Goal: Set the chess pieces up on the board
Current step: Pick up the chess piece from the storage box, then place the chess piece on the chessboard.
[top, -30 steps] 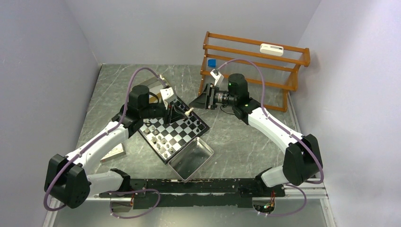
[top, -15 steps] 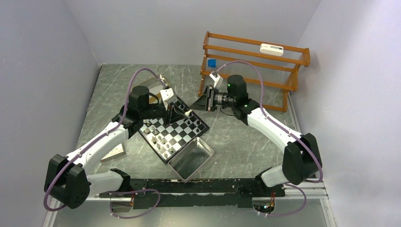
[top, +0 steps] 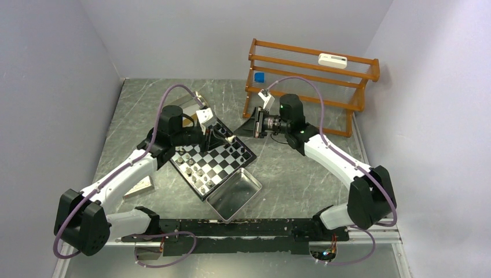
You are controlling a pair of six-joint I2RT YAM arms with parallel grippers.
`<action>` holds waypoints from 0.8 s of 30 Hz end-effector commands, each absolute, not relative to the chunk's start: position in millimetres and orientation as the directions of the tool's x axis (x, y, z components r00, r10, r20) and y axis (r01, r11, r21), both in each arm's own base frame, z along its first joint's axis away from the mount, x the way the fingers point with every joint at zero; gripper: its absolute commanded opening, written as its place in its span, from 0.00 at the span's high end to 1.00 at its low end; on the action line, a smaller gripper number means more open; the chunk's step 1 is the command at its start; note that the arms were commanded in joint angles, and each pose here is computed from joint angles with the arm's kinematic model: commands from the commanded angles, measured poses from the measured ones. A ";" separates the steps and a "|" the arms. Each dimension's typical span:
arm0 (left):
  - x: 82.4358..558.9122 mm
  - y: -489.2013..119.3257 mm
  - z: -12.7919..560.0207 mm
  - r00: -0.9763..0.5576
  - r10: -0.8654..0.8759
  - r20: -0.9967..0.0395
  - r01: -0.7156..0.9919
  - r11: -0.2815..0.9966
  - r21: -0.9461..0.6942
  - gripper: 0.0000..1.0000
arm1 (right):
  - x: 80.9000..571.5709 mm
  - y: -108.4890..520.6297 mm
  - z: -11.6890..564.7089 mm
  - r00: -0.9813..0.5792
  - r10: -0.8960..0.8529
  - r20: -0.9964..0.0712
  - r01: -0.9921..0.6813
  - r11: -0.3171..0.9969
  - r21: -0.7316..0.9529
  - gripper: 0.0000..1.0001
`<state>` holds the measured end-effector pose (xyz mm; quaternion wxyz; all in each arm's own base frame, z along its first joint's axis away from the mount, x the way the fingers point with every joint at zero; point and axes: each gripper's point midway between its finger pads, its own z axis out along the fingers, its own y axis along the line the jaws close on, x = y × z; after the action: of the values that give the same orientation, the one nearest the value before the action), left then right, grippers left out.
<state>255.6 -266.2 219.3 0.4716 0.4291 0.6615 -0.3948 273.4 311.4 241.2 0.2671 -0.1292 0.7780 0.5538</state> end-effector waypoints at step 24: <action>314.7 -134.0 233.8 -0.427 0.011 -0.904 0.241 0.965 -0.102 0.95 | 295.1 307.4 261.7 -0.672 0.164 -0.722 -0.538 0.563 0.628 0.89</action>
<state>304.1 -177.2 193.1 0.4861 0.1937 0.8349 -0.1709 292.2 298.2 250.2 0.3587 -0.1029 0.7971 0.4747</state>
